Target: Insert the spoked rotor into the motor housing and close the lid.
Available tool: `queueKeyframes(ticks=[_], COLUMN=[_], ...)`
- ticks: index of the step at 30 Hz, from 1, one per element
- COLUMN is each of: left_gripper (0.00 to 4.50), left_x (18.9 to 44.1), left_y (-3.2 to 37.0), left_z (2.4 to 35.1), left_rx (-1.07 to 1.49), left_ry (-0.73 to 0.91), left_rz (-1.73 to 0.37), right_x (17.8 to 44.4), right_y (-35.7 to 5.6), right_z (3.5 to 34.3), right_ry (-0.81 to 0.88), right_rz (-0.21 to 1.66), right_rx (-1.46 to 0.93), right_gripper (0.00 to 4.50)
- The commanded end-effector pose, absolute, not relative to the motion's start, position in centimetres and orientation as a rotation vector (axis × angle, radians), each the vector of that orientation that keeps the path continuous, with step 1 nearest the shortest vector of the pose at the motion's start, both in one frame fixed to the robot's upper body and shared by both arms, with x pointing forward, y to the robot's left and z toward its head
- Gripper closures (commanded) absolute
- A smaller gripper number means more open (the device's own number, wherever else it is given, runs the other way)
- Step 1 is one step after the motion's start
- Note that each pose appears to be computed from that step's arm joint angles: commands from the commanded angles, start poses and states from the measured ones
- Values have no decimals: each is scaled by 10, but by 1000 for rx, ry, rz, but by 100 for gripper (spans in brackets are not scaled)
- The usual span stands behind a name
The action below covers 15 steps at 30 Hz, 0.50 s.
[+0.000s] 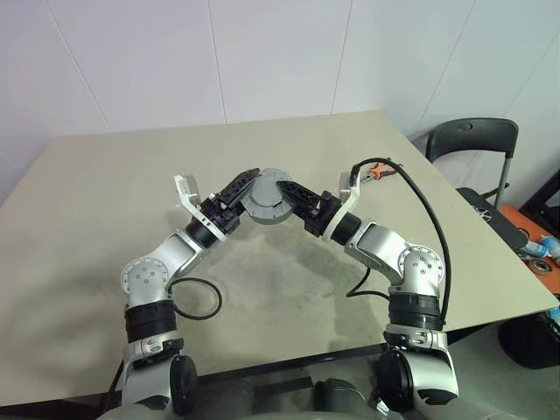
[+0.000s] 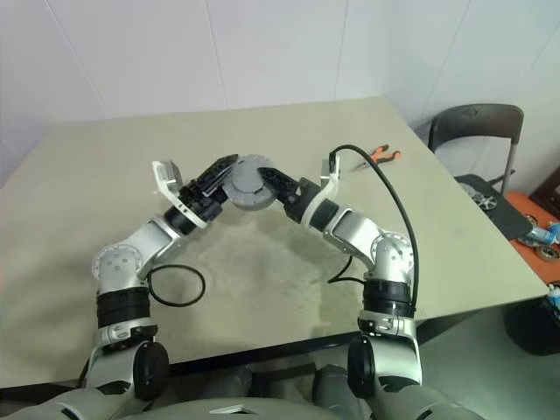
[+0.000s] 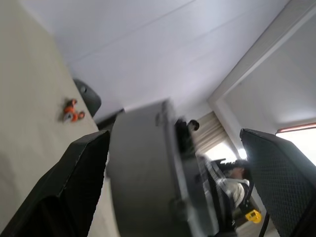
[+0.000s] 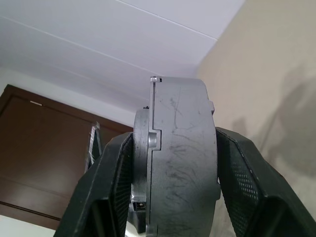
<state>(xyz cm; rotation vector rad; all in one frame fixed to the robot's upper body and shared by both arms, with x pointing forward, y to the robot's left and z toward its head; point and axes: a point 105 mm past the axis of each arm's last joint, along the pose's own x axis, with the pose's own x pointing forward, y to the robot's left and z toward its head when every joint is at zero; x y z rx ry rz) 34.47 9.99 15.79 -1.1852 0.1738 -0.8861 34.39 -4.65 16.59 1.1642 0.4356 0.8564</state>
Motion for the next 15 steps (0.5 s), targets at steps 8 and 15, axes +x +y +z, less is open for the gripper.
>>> queueKeyframes(ticks=[8, 15], left_gripper=[5, 5], left_x=[334, 336], left_y=[102, 83], left_z=[157, 157], left_rx=[-1178, -1176], left_ry=[188, 218], left_rz=[-877, -895], right_x=[342, 343], right_y=[-46, -44], right_z=[191, 189], right_ry=[355, 367], right_rz=[918, 913], right_rx=[1175, 1165], right_gripper=[233, 233])
